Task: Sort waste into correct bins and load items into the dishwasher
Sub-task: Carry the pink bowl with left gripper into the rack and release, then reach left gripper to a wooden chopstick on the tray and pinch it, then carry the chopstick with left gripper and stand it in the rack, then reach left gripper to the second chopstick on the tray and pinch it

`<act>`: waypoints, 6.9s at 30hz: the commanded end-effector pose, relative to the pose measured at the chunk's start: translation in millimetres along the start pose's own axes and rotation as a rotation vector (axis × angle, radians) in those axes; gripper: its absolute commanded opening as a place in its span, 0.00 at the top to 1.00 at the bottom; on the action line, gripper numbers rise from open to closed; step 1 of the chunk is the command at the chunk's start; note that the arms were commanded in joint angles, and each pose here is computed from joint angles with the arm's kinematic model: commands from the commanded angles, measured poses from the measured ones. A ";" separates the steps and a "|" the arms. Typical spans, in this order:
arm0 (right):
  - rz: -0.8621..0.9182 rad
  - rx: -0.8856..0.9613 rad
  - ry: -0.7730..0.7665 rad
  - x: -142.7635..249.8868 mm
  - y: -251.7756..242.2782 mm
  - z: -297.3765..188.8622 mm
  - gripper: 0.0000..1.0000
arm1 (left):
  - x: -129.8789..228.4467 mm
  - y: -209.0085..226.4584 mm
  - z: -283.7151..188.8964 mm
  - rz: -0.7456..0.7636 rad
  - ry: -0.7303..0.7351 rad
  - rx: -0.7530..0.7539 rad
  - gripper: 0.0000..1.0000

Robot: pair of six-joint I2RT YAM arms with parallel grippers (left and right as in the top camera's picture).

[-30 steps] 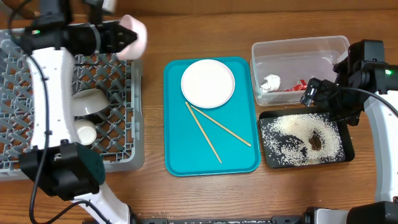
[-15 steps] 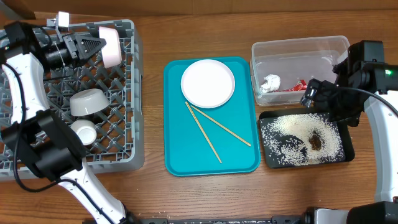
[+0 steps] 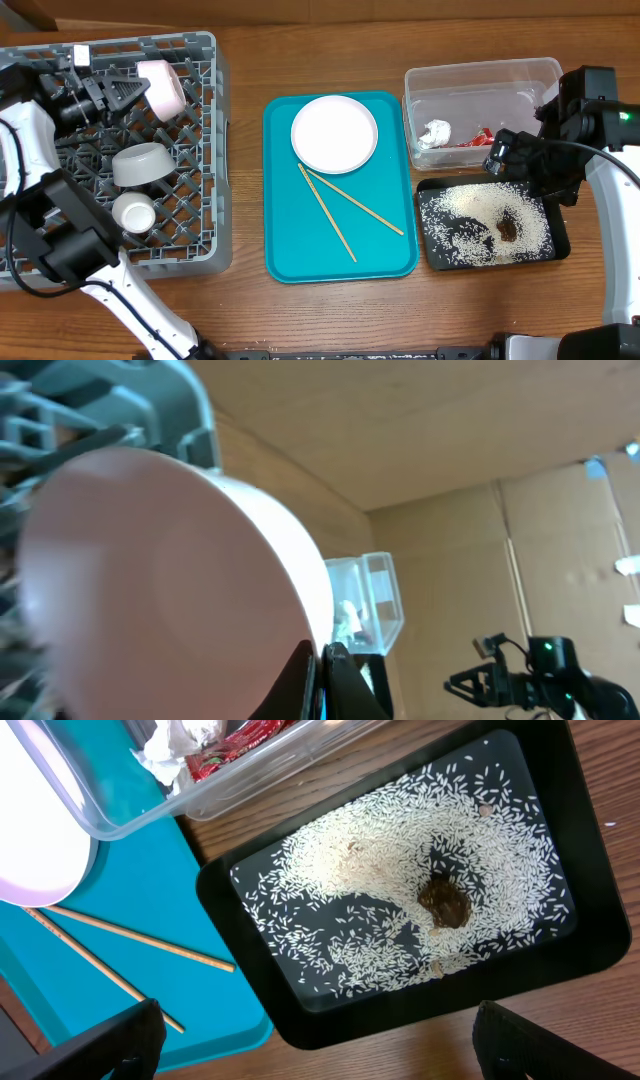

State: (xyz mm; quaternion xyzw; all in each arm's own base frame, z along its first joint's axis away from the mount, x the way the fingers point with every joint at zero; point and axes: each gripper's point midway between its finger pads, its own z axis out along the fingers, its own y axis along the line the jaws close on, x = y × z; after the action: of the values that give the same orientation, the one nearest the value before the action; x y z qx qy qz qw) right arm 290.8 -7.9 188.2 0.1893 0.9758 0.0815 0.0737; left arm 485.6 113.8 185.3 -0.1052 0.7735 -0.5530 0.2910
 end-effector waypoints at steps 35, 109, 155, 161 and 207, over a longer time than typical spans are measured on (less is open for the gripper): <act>-0.006 -0.007 -0.006 3.0 2.0 -6.5 0.00 | 69.8 -126.0 -23.8 0.233 0.081 -0.900 0.00; -0.014 -0.035 -0.021 -1.1 7.6 -6.6 0.00 | 400.8 42.3 160.4 -0.124 0.729 -1.366 0.51; -0.014 -0.035 -0.021 -1.1 7.6 -6.6 0.00 | 219.7 -66.9 70.0 0.240 0.193 -1.258 0.96; -0.014 -0.035 -0.021 -1.1 7.7 -6.6 0.00 | 177.4 -44.5 31.6 0.294 0.197 -1.296 0.96; -0.015 -0.036 -0.024 -1.9 7.9 -6.6 0.00 | 284.7 -69.5 163.1 0.196 0.390 -1.003 0.50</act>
State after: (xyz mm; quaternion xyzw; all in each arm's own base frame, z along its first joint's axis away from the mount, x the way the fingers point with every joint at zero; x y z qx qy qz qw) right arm 292.0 -4.3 189.0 0.1877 0.9750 0.0925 0.0746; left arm 341.3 -156.8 133.1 -0.0192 0.9858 -0.1239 0.1118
